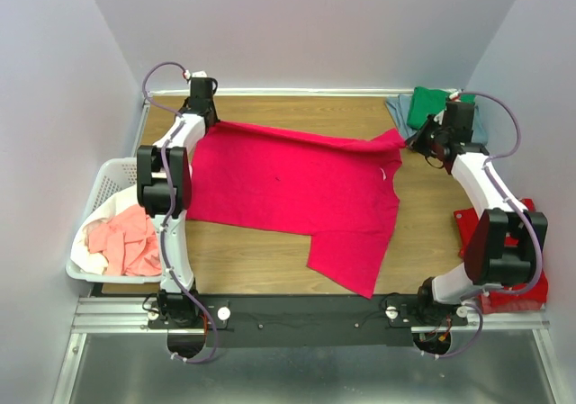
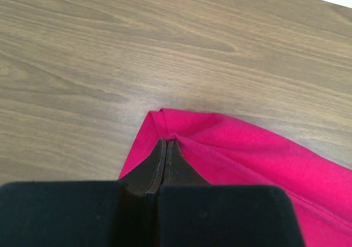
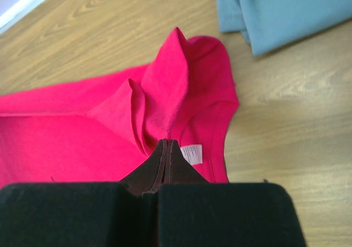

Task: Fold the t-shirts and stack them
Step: Fold the tshirt

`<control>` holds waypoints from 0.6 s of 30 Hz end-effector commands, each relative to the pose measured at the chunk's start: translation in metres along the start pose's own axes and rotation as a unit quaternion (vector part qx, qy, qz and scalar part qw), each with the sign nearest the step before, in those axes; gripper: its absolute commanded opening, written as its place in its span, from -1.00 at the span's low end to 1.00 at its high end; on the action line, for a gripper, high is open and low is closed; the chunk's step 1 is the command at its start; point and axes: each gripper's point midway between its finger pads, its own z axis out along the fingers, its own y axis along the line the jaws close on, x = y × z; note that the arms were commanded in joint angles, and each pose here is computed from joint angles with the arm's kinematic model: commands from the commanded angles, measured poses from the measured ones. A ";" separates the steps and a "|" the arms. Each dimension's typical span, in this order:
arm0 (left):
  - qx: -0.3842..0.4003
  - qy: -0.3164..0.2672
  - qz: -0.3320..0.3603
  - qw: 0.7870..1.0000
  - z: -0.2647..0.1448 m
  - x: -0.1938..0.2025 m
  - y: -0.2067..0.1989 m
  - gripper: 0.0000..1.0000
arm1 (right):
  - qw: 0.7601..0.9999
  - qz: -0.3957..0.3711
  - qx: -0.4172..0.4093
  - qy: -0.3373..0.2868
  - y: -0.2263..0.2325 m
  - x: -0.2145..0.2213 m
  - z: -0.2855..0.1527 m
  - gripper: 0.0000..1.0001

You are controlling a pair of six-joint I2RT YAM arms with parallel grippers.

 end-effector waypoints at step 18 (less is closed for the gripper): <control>-0.041 0.026 -0.025 0.998 -0.026 0.028 0.027 -1.00 | 0.994 0.026 0.035 0.101 -0.036 0.102 -0.034 -0.99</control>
